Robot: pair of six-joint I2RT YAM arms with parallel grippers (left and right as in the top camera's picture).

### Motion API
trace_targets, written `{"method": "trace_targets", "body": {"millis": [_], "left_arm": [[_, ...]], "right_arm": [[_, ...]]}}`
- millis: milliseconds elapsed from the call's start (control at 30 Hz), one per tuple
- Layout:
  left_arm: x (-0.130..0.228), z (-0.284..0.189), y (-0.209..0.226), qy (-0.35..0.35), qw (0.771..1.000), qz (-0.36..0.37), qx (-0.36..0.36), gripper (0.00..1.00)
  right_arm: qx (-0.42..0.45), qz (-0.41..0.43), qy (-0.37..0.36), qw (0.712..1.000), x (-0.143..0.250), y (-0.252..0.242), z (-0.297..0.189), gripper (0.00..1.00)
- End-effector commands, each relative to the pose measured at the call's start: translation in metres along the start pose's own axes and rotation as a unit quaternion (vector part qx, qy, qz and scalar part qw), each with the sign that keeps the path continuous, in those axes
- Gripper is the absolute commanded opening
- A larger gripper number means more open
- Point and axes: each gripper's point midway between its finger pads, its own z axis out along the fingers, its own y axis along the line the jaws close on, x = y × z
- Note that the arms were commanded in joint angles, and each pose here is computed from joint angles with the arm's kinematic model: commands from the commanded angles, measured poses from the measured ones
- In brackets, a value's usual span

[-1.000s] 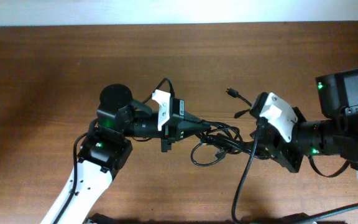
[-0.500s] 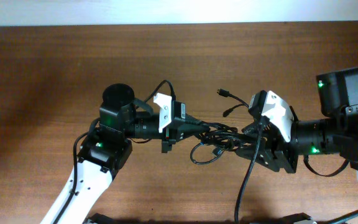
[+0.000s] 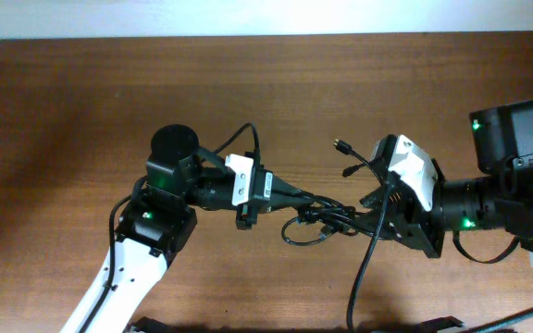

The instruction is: Untangle cables

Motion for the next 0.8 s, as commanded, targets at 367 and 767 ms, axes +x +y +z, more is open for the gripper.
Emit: {"method": "trace_targets", "body": {"millis": [367, 767], "left_arm": [[-0.004, -0.001, 0.018, 0.006, 0.998, 0.035, -0.049, 0.00], [0.026, -0.009, 0.046, 0.038, 0.970, -0.190, -0.149, 0.00]], "right_arm": [[-0.021, 0.026, 0.020, 0.999, 0.004, -0.002, 0.007, 0.04], [0.033, -0.056, -0.054, 0.996, -0.022, 0.004, -0.014, 0.04]]}}
